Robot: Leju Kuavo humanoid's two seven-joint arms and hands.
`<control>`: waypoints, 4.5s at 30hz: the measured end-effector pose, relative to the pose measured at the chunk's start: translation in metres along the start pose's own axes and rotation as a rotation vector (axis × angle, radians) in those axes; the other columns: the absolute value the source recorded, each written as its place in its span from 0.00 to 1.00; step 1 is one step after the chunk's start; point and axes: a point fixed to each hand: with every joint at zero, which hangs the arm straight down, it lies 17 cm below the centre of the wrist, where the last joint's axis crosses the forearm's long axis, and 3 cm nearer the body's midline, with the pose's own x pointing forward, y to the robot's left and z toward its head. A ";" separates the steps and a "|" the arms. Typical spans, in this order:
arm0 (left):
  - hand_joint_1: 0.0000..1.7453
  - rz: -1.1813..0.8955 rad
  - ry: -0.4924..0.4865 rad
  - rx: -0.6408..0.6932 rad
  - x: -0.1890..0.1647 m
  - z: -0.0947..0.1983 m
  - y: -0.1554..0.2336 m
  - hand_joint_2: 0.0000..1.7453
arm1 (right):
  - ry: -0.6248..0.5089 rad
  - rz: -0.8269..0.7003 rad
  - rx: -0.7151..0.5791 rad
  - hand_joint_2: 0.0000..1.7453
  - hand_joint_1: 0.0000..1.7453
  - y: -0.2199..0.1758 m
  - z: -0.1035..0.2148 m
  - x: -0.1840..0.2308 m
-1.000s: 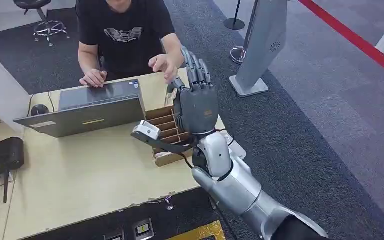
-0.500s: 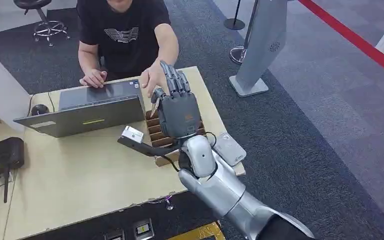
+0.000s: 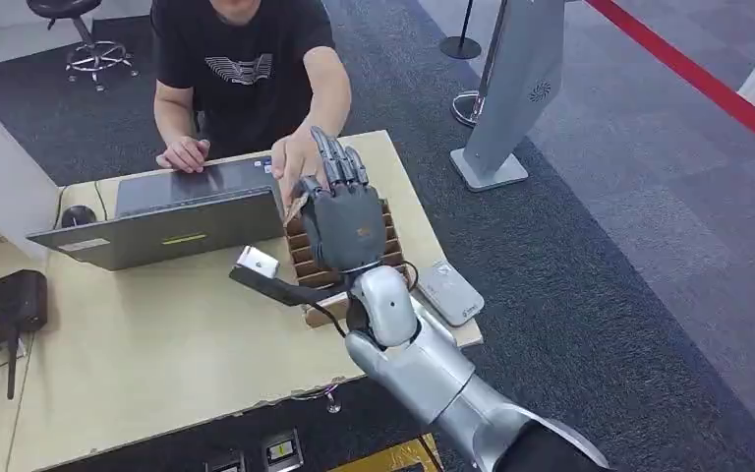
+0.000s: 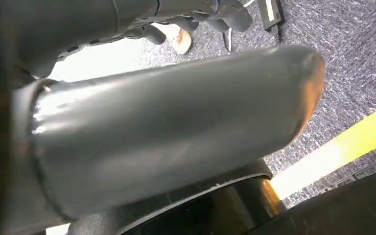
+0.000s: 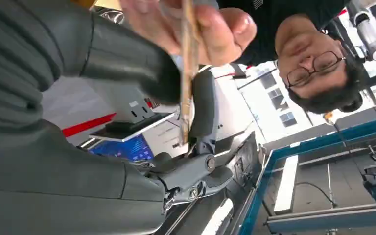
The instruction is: Pass the card to the sensor for recognition and then transmit it.
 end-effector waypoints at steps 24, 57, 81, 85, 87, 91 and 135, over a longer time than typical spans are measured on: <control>0.00 0.032 0.029 -0.014 -0.017 0.002 -0.006 0.00 | 0.077 -0.251 0.453 1.00 0.00 0.072 0.054 0.019; 0.00 0.129 0.096 0.013 -0.050 0.008 -0.010 0.00 | -0.160 0.102 0.444 1.00 0.00 0.004 0.121 0.001; 0.00 0.143 0.103 0.031 -0.051 0.007 -0.008 0.00 | -0.062 0.195 0.486 1.00 0.00 0.054 0.153 -0.053; 0.00 0.143 0.104 0.031 -0.051 0.007 -0.008 0.00 | -0.054 0.218 0.486 1.00 0.00 0.057 0.155 -0.059; 0.00 0.143 0.104 0.031 -0.051 0.007 -0.008 0.00 | -0.050 0.231 0.486 1.00 0.00 0.058 0.157 -0.063; 0.00 0.143 0.104 0.031 -0.051 0.007 -0.007 0.00 | -0.034 0.255 0.487 1.00 0.00 0.059 0.158 -0.070; 0.00 0.141 0.112 0.039 -0.052 0.008 -0.006 0.00 | 0.116 0.327 0.463 1.00 0.14 0.056 0.169 -0.132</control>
